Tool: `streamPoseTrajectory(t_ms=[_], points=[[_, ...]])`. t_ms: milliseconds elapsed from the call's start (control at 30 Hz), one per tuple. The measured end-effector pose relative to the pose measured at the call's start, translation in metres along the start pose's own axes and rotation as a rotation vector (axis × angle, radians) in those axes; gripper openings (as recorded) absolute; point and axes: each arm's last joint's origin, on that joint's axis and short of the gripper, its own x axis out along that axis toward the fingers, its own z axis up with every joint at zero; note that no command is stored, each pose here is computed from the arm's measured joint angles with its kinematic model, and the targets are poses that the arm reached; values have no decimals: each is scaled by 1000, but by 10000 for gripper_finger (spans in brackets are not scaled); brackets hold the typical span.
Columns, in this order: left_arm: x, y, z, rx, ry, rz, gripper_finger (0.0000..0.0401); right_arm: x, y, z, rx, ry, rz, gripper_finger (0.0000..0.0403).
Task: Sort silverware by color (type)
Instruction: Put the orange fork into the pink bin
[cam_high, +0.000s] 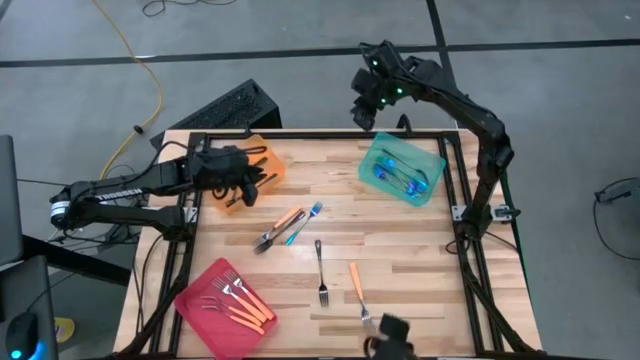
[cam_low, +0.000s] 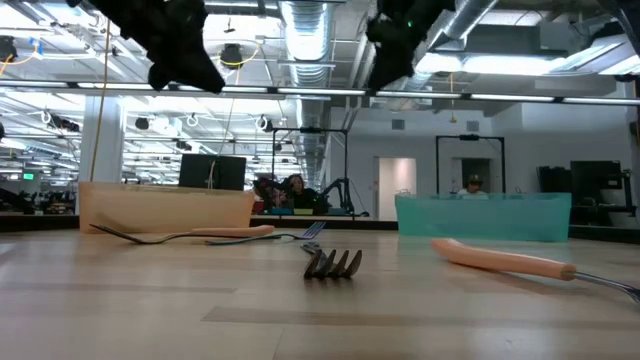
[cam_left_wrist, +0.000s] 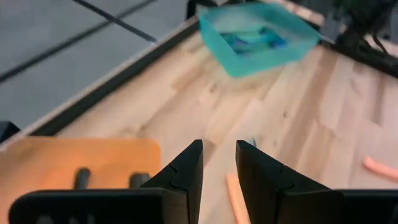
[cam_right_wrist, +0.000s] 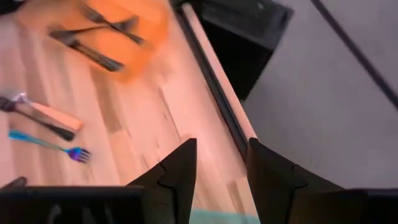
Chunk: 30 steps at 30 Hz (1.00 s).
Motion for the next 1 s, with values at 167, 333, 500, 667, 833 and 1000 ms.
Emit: streamPoseTrajectory(t_ms=[167, 333, 500, 667, 833, 1000], points=[[0, -1, -3, 18, 39, -53, 80, -11, 37, 7, -185, 9, 153, 157], [0, -1, -3, 17, 40, -56, 80, -12, 78, 1, -257, 106, 291, 157], [2, -2, -5, 18, 42, -66, 80, -14, 112, -5, -312, 187, 361, 157], [8, -1, -18, 39, 65, -10, 80, -16, 136, -4, -322, 195, 360, 157], [16, -9, -28, 66, 85, -90, 80, -17, 147, -5, -334, 204, 347, 157], [29, -21, -42, 121, 140, -94, 80, -17, 151, -4, -324, 199, 351, 157]])
